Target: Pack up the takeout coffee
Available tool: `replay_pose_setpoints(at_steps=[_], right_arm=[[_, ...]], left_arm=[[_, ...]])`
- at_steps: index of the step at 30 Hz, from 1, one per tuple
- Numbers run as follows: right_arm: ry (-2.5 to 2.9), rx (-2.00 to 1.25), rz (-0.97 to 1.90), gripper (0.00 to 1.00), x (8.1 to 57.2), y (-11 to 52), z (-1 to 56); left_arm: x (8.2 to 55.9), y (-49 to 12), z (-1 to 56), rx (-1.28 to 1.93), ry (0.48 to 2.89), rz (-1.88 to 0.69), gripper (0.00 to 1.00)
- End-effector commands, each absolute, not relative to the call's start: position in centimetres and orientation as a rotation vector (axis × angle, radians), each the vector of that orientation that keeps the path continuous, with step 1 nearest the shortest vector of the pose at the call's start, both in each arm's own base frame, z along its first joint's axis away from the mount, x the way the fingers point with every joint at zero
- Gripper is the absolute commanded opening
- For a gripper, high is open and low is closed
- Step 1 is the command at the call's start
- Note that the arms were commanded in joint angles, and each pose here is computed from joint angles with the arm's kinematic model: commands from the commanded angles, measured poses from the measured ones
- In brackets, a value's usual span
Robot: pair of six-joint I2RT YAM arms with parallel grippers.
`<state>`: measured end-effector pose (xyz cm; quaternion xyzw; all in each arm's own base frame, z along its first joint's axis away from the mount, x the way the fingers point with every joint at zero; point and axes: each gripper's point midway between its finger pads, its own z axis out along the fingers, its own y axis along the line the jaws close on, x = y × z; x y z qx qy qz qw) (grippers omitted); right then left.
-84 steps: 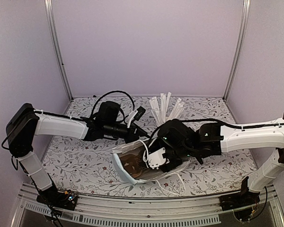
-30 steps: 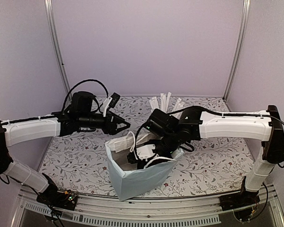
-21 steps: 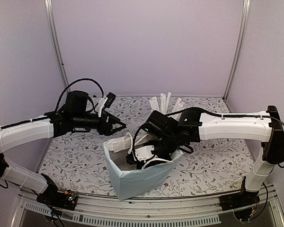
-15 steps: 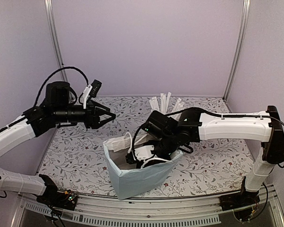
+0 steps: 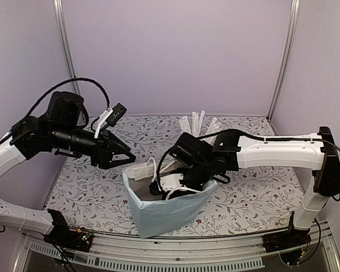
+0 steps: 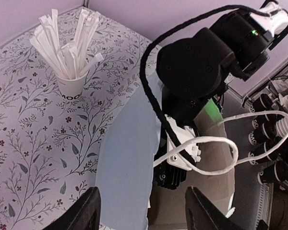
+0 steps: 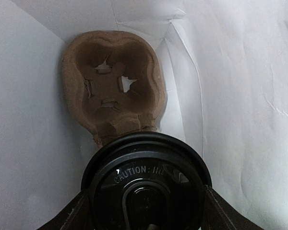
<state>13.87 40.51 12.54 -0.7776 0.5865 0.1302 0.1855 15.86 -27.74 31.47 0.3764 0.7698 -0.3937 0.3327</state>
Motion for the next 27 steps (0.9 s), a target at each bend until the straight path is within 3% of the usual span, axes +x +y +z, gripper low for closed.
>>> replay_pose_setpoints(at_steps=[1,8,16,23,27], right_arm=[[1.871,-2.387,0.233,0.45,12.3,36.1,4.9],[1.9,-2.37,0.267,0.44,11.9,36.2,4.3],[1.878,-2.333,0.287,0.46,12.3,37.3,5.8],[1.835,-2.266,0.312,0.53,13.1,38.9,8.6],[1.812,-2.231,0.324,0.62,13.3,39.7,10.2]], left_arm=[[15.2,-27.7,28.2,1.043,2.188,-0.915,0.6],[16.1,-28.8,27.5,1.115,2.194,-0.855,0.42],[16.4,-29.4,27.0,1.153,2.187,-0.842,0.29],[16.2,-29.8,27.7,1.153,2.143,-0.873,0.21],[16.2,-30.0,27.3,1.158,2.147,-0.88,0.15]])
